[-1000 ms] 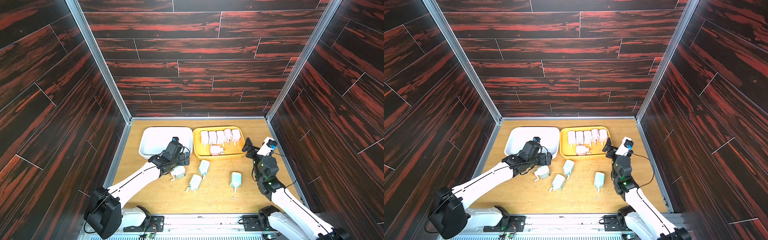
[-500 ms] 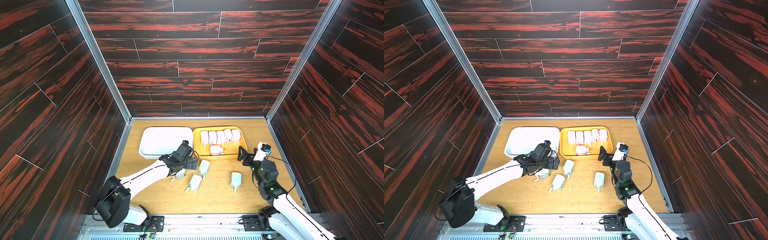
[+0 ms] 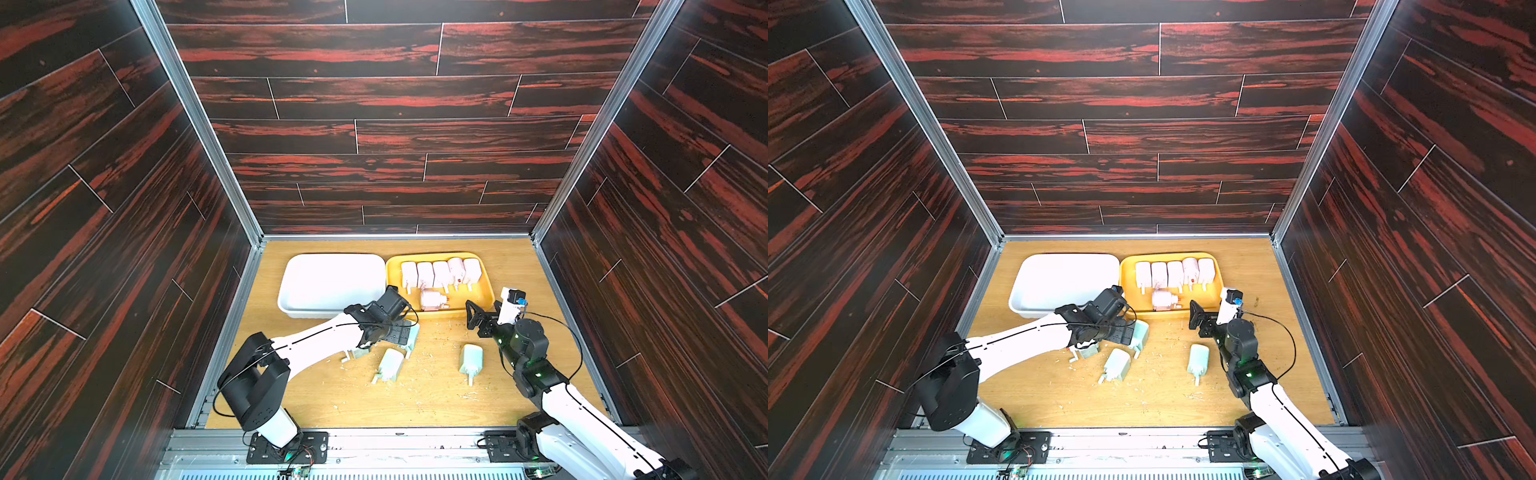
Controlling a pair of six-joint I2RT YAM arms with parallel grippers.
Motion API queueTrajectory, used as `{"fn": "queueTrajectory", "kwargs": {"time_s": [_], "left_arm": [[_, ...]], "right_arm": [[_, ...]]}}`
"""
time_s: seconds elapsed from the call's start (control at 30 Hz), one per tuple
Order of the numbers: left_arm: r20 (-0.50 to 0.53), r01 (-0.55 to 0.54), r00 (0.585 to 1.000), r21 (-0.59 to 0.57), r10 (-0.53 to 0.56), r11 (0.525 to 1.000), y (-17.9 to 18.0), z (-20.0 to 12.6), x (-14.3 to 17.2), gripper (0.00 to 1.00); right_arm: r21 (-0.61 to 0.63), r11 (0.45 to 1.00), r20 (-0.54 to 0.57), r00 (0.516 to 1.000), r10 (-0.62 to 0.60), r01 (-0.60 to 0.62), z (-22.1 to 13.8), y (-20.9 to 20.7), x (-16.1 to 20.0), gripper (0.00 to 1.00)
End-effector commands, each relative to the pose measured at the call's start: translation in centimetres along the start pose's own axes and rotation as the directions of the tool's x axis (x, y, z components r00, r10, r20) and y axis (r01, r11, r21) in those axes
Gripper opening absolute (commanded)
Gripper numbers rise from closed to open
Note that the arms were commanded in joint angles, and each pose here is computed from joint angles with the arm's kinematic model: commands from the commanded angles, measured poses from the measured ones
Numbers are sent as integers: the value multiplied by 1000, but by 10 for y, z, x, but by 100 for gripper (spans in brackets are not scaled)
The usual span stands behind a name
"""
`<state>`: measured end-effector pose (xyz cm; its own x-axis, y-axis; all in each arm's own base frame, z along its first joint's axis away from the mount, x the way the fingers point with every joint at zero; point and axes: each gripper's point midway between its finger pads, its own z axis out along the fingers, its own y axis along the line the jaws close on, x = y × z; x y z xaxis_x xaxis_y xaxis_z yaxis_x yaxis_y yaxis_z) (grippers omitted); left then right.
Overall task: Place the pencil sharpeners by color into the storage box
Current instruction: Pick up the pencil sharpener from the center of the board.
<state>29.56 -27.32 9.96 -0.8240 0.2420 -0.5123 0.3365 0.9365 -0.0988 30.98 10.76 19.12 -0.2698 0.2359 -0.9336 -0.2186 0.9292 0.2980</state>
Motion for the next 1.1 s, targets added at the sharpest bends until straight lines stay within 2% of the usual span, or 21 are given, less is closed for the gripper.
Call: {"fn": "queueTrajectory", "kwargs": {"time_s": [0.0, 0.27, 0.37, 0.53, 0.87, 1.07], "left_arm": [[21, -25, 999, -32, 26, 999, -10, -3, -7, 100], [7, -60, 998, -32, 60, 998, -35, 11, -7, 98], [-13, -59, 998, -40, 59, 997, -37, 23, 0, 95], [-22, -51, 998, -28, 51, 998, -40, 29, 4, 83], [-34, -93, 995, -60, 91, 994, -38, 36, 4, 78], [-27, -110, 994, -55, 109, 992, -40, 34, 2, 59]], "right_arm": [[0, 1000, -12, 1000, 7, -7, 2, 2, 0, 98], [49, 999, -37, 999, 16, -14, 3, -6, 2, 98], [30, 999, -36, 999, 14, -12, 2, -2, 1, 98], [1, 1000, -27, 1000, 12, -12, 0, 3, -1, 98], [-13, 1000, -13, 1000, 7, -7, -4, 6, -7, 98], [-14, 1000, -16, 1000, 7, -7, -4, 6, -5, 98]]}}
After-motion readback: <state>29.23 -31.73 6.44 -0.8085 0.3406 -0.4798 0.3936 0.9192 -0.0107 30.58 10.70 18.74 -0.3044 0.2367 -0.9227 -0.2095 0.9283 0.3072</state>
